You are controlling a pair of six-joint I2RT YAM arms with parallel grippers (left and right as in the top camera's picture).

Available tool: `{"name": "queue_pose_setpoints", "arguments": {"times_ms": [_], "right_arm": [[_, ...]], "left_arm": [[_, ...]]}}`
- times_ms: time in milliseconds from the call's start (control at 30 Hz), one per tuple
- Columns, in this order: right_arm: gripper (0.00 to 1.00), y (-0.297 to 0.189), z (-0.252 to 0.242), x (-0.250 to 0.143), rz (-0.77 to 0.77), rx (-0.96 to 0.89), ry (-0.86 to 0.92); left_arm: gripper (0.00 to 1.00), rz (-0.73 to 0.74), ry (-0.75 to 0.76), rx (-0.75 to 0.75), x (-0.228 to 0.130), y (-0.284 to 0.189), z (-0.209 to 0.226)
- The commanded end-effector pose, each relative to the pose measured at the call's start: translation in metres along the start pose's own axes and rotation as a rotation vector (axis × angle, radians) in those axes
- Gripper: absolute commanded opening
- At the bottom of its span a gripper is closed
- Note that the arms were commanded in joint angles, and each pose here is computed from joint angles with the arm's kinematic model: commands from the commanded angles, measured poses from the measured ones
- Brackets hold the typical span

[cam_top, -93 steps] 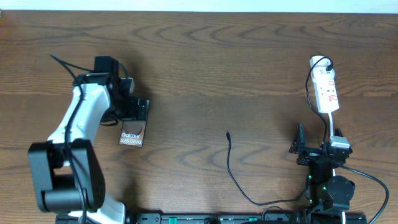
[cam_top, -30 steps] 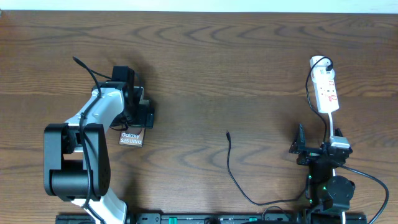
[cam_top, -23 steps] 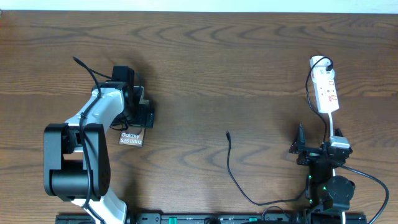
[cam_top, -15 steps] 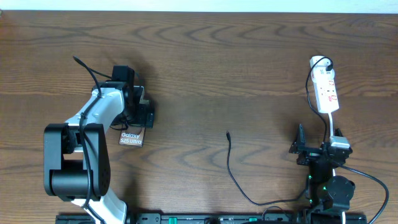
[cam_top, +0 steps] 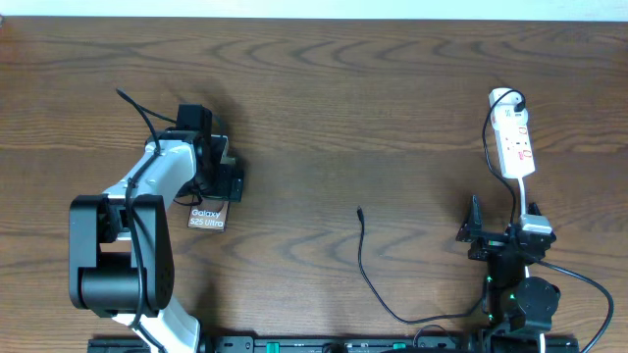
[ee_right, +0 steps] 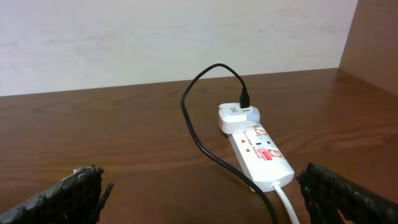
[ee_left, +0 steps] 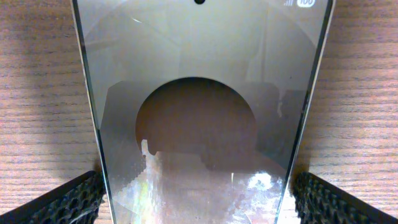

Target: Plug charger to phone and switch on socket

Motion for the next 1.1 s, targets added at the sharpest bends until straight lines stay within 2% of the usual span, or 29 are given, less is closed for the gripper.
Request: {"name": "queue_pose_setpoints", "arguments": {"times_ms": [0,1067], "right_arm": [[0.99,-0.0003,0.0005,-0.0001,0.0,-0.002,-0.013],[0.99,-0.0003,0.0005,-0.0001,0.0,-0.002,-0.013]], "left_arm": [[0.98,0.032,0.01,0.042,-0.0079,0.0081,0.0056],[0.98,0.056,0.011,0.066,-0.0119,0.0078,0.008]]}}
Point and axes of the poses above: each gripper's point midway between its finger pads, its own y axis out along the fingers, its own z axis along the line the jaws close on, x = y × z, the point moved 8 cm from there along -y, back along the fingers, and after that the axes turned 10 degrees about -y, right-handed, at the moved point
